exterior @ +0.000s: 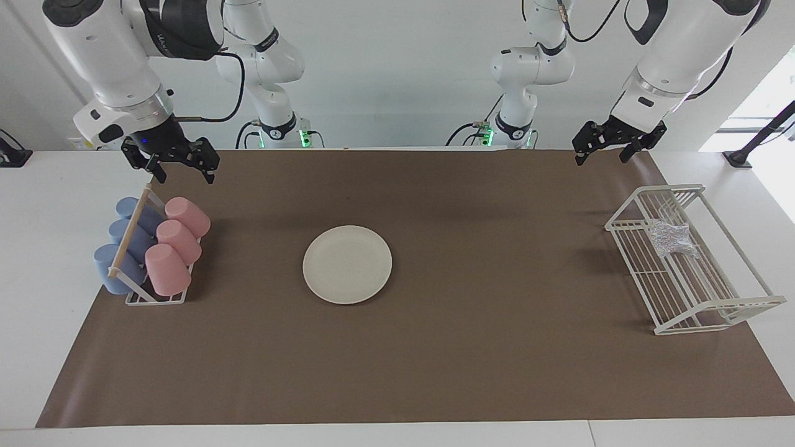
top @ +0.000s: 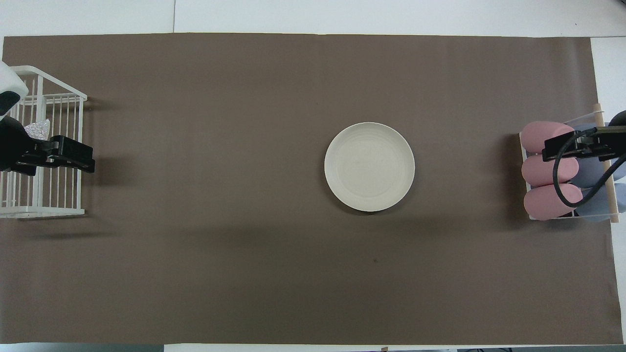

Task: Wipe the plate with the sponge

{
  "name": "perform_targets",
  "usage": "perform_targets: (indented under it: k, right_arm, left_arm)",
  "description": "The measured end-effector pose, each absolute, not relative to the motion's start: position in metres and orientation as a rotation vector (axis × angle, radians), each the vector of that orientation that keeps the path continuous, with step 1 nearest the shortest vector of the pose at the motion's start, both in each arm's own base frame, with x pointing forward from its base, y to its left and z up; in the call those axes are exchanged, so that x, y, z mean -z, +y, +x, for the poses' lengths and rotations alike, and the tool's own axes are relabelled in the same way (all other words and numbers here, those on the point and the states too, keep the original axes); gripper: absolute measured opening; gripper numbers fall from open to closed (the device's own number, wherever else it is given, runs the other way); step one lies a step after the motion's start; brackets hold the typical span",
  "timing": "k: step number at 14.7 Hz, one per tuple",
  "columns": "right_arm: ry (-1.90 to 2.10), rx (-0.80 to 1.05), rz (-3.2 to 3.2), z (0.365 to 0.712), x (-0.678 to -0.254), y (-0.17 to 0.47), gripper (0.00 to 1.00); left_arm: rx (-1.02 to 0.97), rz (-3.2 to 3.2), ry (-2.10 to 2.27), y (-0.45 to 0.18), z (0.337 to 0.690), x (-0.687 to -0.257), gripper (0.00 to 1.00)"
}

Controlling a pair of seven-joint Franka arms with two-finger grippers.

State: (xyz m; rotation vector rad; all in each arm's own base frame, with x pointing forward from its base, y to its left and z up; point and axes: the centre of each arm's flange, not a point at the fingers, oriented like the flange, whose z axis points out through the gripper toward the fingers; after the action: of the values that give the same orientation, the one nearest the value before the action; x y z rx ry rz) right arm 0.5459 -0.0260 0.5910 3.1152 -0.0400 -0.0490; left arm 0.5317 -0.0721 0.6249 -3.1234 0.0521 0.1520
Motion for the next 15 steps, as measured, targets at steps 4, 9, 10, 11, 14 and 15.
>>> perform_targets:
  k: [4, 9, 10, 11, 14, 15]
  right_arm:
    - [-0.04, 0.049, 3.115, 0.546, -0.591, -0.026, 1.0]
    - [-0.04, 0.049, 3.115, 0.546, -0.591, -0.026, 1.0]
    - [-0.04, 0.049, 3.115, 0.546, -0.591, -0.026, 1.0]
    - [-0.04, 0.049, 3.115, 0.546, -0.591, -0.026, 1.0]
    - [-0.04, 0.049, 3.115, 0.546, -0.591, -0.026, 1.0]
    - [-0.04, 0.049, 3.115, 0.546, -0.591, -0.026, 1.0]
  left_arm:
    - [-0.142, -3.125, 0.052, -0.072, 0.532, -0.625, 1.0]
    - [-0.145, -3.125, 0.037, -0.067, 0.533, -0.624, 1.0]
    - [-0.148, -3.125, 0.035, -0.067, 0.533, -0.622, 1.0]
    - [-0.146, -3.125, 0.022, -0.067, 0.533, -0.621, 1.0]
    - [-0.126, -3.107, -0.071, -0.068, 0.536, -0.614, 1.0]
    - [-0.129, -3.073, -0.081, -0.067, 0.536, -0.608, 1.0]
